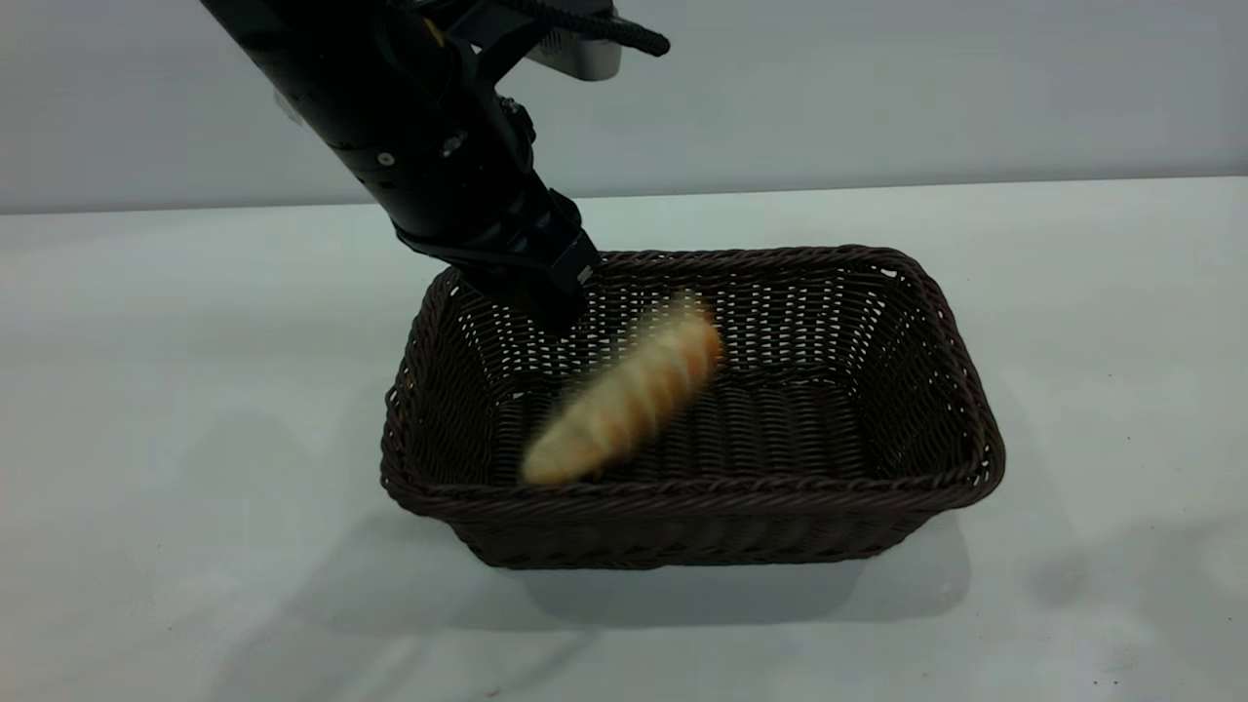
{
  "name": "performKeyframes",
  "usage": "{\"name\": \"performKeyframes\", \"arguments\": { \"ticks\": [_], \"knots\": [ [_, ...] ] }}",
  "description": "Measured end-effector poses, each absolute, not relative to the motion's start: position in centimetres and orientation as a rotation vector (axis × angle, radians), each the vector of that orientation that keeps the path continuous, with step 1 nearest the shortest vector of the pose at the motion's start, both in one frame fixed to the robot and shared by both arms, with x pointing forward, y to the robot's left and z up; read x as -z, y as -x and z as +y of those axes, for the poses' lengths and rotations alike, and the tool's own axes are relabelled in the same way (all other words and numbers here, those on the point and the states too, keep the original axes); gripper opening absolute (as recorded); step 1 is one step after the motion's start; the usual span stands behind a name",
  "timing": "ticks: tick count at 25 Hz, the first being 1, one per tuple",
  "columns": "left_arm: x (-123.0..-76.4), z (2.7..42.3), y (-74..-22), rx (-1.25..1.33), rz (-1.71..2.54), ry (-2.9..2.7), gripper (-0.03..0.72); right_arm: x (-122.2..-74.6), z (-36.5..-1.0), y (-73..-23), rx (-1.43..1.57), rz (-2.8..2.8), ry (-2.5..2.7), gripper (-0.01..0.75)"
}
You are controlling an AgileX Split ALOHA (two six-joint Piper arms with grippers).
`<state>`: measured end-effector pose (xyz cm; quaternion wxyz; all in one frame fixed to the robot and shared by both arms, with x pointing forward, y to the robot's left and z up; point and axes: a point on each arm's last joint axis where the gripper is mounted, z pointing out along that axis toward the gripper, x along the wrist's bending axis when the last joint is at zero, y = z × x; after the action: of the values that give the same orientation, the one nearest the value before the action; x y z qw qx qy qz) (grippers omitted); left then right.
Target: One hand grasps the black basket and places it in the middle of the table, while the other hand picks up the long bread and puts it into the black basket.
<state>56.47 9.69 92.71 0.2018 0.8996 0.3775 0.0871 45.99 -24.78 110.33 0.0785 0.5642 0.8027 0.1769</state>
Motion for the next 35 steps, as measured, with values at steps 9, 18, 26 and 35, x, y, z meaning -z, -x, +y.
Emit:
{"name": "performKeyframes", "arguments": {
  "ticks": [9,18,26,35],
  "knots": [
    [-100.8,12.9,-56.9,-0.328,1.178,-2.511,0.596,-110.2,-24.8,-46.0,-0.525,2.407,-1.69,0.459],
    [-111.8,21.0,-51.0,-0.534,1.444,-2.462,0.554,-109.4,-25.4,-42.6,-0.52,2.409,-1.688,0.459],
    [-114.4,24.1,-43.3,-0.554,1.483,-2.429,0.553,-110.1,-26.4,-36.5,-0.638,2.322,-1.606,0.459],
    [-111.2,27.4,-34.7,-0.581,1.543,-2.303,0.553,-110.9,-27.6,-29.7,-0.815,2.171,-1.468,0.459]
  ]
}}
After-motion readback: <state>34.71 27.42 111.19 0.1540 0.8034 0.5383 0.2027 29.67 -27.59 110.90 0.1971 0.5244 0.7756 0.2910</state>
